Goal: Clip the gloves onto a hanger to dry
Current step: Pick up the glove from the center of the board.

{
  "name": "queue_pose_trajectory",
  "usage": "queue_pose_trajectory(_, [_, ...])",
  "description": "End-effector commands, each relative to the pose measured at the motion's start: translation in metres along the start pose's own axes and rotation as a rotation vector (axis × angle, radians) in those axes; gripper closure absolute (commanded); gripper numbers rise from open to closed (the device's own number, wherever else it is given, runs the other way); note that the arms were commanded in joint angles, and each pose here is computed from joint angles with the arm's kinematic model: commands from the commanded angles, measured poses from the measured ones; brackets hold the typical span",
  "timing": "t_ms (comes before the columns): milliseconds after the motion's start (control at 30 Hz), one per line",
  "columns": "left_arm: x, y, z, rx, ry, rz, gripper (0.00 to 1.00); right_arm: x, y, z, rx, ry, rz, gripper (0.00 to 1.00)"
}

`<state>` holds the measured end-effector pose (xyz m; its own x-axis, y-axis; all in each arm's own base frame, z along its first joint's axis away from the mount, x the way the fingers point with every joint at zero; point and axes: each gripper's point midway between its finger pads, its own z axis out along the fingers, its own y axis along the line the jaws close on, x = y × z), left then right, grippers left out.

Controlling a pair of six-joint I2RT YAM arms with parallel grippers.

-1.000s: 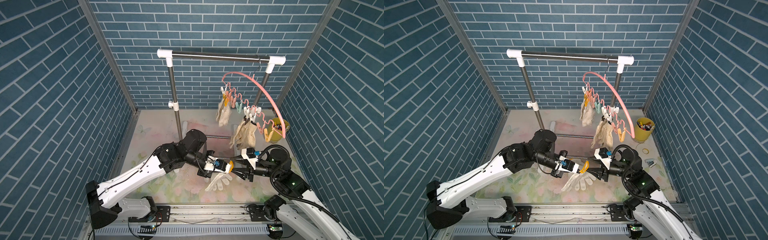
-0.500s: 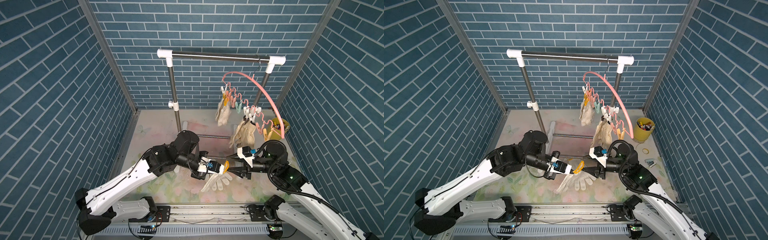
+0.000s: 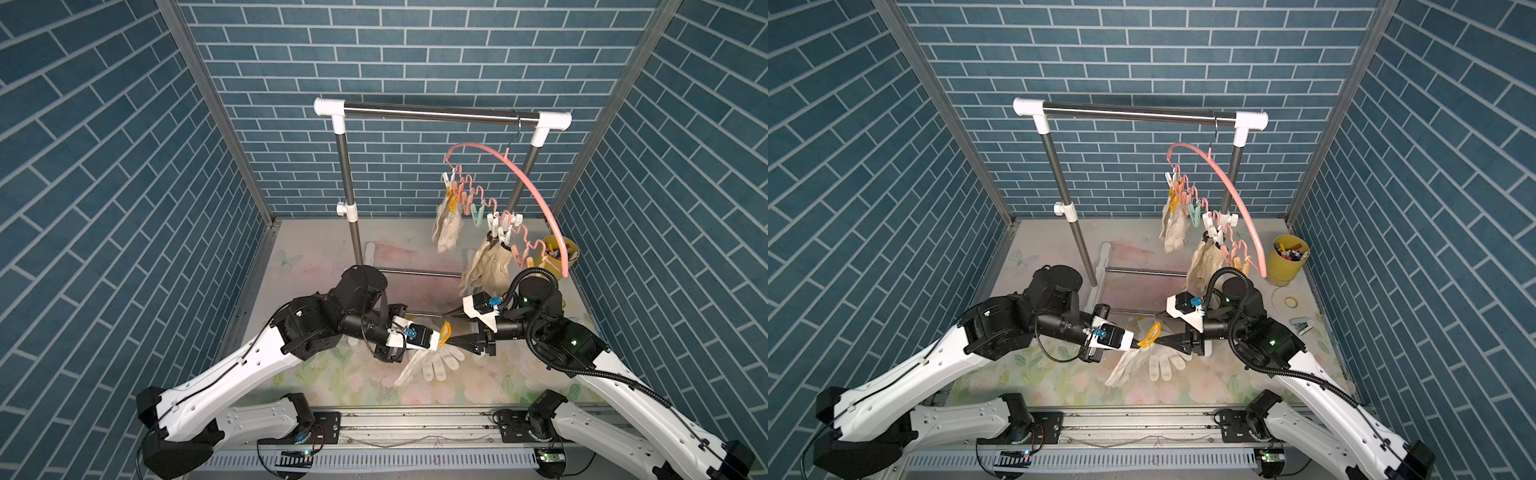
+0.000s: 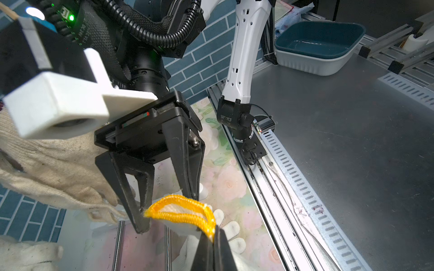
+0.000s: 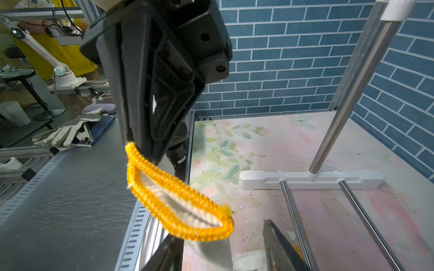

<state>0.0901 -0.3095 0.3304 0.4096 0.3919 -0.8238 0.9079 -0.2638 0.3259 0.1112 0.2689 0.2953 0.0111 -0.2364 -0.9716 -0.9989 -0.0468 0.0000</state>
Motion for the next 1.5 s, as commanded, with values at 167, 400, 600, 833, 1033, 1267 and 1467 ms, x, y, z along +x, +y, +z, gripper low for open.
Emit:
queue_pose_trajectory(167, [0.005, -0.005, 0.0, 0.014, 0.005, -0.029, 1.0, -0.024, 0.015, 0.004, -0.068, -0.034, -0.148, 0.46])
queue_pose_trajectory(400, [0.006, -0.005, -0.002, -0.007, 0.002, -0.021, 1.0, -0.025, 0.024, 0.005, -0.101, -0.024, -0.164, 0.63])
queue_pose_trajectory(600, [0.003, -0.001, -0.007, -0.049, -0.024, -0.013, 1.0, -0.022, 0.03, 0.008, -0.142, 0.0, -0.161, 0.91])
queue_pose_trajectory(833, [0.006, 0.022, -0.013, -0.207, -0.017, -0.011, 0.88, -0.024, 0.032, 0.007, -0.149, 0.017, -0.159, 1.0])
queue_pose_trajectory(1033, [-0.002, 0.045, -0.036, -0.419, -0.089, -0.035, 0.49, -0.029, 0.019, 0.001, -0.043, 0.045, -0.159, 1.0])
queue_pose_trajectory(1267, [0.0, 0.039, -0.021, -0.414, -0.251, -0.136, 0.45, -0.034, 0.004, -0.001, 0.062, 0.037, -0.135, 1.0])
queue_pose_trajectory(1467, [0.017, 0.041, 0.0, -0.397, -0.285, -0.226, 0.45, -0.039, -0.007, -0.002, 0.125, 0.026, -0.141, 1.0])
